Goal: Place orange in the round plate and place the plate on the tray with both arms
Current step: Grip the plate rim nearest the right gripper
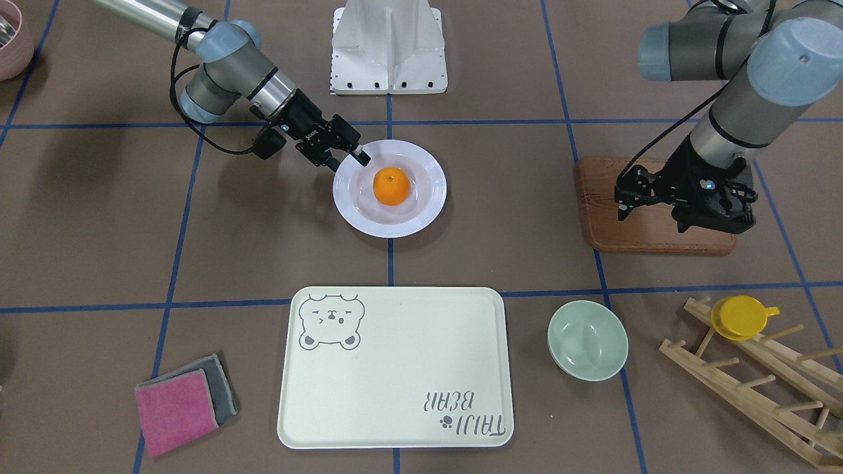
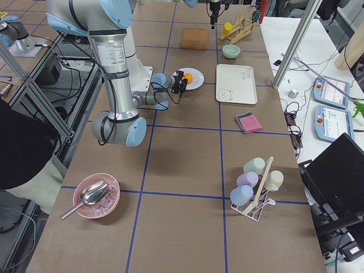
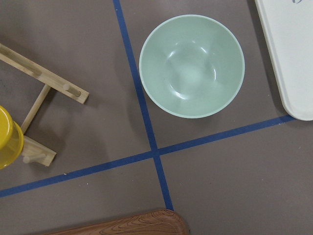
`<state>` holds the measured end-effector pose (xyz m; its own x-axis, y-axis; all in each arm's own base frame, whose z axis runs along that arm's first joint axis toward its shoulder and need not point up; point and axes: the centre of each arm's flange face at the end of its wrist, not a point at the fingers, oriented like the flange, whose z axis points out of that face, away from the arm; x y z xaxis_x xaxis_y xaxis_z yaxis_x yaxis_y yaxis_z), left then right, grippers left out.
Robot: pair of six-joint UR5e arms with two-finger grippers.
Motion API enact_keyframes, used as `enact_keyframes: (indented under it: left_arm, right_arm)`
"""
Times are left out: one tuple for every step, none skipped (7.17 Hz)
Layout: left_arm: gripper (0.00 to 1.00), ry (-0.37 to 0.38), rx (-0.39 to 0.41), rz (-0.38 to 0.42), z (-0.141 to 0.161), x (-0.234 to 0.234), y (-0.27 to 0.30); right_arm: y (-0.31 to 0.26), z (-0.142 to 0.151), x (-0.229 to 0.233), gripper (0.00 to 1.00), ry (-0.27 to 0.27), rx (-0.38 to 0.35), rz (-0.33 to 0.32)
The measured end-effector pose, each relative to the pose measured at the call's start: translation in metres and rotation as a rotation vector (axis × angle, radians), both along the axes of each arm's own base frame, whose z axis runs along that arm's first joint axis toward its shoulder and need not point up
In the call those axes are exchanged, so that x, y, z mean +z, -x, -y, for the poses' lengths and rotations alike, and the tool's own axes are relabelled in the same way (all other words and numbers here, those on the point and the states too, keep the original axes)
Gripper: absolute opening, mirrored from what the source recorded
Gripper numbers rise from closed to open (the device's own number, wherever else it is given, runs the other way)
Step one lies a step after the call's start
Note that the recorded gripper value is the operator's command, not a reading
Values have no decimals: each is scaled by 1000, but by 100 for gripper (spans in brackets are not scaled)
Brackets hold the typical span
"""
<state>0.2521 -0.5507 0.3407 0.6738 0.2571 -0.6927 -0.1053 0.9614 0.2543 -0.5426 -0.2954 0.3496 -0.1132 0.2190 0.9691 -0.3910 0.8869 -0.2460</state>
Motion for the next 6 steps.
enact_keyframes:
  left_arm:
    - [99, -2, 1, -2, 1, -2, -1]
    - [99, -2, 1, -2, 1, -3, -1]
    - [99, -2, 1, -3, 1, -3, -1]
    - [99, -2, 2, -3, 1, -3, -2]
    - [99, -2, 2, -2, 2, -3, -2]
    - [99, -1, 1, -2, 2, -3, -2]
  right_arm:
    - [0, 0, 0, 13, 1, 1, 0]
    - [0, 1, 0, 2, 1, 1, 1]
    - [-1, 1, -1, 0, 2, 2, 5]
    - [-3, 2, -4, 0, 1, 3, 11]
    - [-5, 3, -6, 0, 1, 6, 16]
    - [-8, 6, -10, 0, 0, 11, 23]
